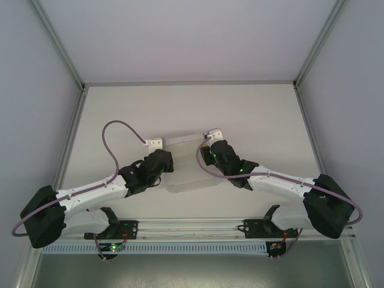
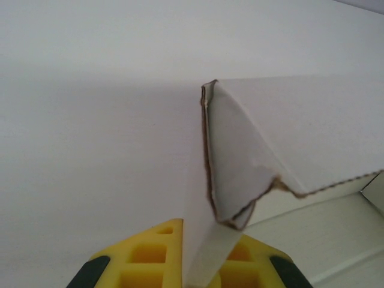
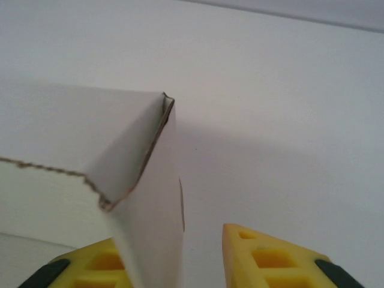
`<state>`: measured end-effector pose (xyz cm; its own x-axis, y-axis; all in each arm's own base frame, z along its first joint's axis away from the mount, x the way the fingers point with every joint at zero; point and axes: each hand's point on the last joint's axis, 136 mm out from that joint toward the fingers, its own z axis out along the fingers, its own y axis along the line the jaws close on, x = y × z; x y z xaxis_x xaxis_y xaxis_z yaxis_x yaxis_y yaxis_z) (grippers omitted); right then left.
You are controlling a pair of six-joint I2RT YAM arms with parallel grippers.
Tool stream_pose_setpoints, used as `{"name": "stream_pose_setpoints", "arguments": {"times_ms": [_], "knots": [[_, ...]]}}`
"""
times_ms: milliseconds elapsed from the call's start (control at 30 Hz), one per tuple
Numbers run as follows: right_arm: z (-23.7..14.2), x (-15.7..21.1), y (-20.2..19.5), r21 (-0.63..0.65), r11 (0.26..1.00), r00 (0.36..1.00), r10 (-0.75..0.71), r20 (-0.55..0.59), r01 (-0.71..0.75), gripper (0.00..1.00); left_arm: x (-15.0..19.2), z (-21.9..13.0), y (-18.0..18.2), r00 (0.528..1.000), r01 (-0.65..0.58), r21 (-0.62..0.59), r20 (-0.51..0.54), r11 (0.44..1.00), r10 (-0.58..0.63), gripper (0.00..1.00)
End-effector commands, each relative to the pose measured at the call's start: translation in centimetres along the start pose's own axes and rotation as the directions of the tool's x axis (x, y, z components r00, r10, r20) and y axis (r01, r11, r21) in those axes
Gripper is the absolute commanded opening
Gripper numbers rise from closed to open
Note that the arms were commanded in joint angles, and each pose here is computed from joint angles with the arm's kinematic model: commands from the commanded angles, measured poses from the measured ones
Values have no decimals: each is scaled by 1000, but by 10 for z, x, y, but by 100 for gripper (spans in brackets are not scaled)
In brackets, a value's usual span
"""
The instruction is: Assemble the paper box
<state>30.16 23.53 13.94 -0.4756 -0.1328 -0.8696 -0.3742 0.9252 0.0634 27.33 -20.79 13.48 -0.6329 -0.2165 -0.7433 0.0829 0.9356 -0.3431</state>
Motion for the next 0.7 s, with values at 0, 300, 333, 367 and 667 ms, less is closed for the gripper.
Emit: {"name": "stream_pose_setpoints", "arguments": {"times_ms": [0, 300, 333, 367, 667], "knots": [[4, 5, -9, 37, 999, 999, -4, -33, 5, 30, -11, 0, 4, 999, 33, -17, 42, 999, -32, 0], [-2, 0, -27, 150, 988, 999, -19, -30, 23, 8, -8, 1, 9, 999, 22, -45, 31, 999, -21, 0], [-4, 0, -35, 206, 978, 999, -28, -33, 34, 6, -8, 1, 10, 999, 19, -56, 32, 998, -17, 0], [-5, 2, -41, 248, 967, 998, -42, -50, 53, 3, -8, 1, 14, 999, 15, -80, 29, 997, -13, 0], [-46, -10, -104, 628, 774, 997, -67, -43, 79, 0, 8, -24, 112, 995, -95, -601, -48, 793, 82, 0]]}}
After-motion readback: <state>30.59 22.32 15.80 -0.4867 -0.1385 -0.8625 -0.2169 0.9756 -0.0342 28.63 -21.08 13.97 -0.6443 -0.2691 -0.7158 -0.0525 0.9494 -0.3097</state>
